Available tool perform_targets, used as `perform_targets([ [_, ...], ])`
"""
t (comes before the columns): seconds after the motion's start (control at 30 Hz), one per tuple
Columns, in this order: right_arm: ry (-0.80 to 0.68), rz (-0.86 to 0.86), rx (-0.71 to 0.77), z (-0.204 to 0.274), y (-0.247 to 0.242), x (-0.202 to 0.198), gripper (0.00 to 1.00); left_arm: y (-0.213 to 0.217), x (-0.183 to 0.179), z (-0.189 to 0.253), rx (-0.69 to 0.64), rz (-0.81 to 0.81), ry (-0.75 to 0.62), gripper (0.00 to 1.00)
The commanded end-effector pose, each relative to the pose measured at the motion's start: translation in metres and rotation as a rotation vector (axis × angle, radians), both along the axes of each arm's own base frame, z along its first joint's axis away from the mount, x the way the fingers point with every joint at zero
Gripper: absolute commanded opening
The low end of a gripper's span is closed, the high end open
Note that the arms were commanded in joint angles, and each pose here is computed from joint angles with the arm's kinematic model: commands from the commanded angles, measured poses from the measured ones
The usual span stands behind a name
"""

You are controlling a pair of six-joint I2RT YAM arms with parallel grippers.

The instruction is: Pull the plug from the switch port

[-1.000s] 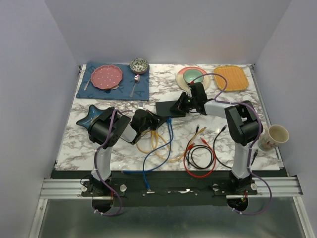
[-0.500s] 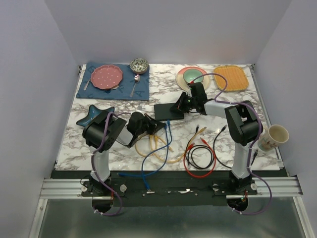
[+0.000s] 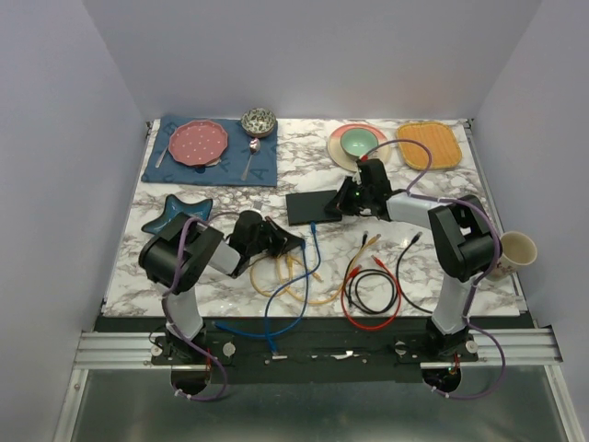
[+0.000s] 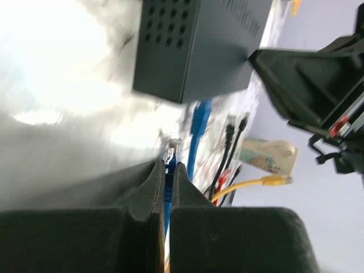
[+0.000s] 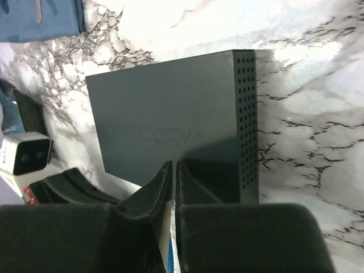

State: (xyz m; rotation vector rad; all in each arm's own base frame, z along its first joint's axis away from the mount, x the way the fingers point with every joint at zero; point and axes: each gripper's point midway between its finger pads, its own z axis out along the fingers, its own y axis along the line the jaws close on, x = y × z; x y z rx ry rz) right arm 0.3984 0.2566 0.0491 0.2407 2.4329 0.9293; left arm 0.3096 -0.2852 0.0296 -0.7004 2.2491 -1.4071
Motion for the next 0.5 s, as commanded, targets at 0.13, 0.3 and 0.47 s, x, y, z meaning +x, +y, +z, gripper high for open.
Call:
perform_targets([
  [0.13, 0.033, -0.026, -0.076, -0.018, -0.010, -0.005, 0.14, 0.084, -0.029, 0.004, 0.350, 0.104, 0.026, 0.00],
  [0.3, 0.039, -0.028, -0.079, -0.021, -0.011, -0.006, 0.14, 0.105, -0.004, 0.050, 0.427, 0.217, -0.110, 0.39],
  [0.47, 0.018, -0.021, -0.069, -0.012, -0.008, 0.000, 0.14, 0.071, 0.012, 0.065, 0.337, 0.141, -0.120, 0.57],
])
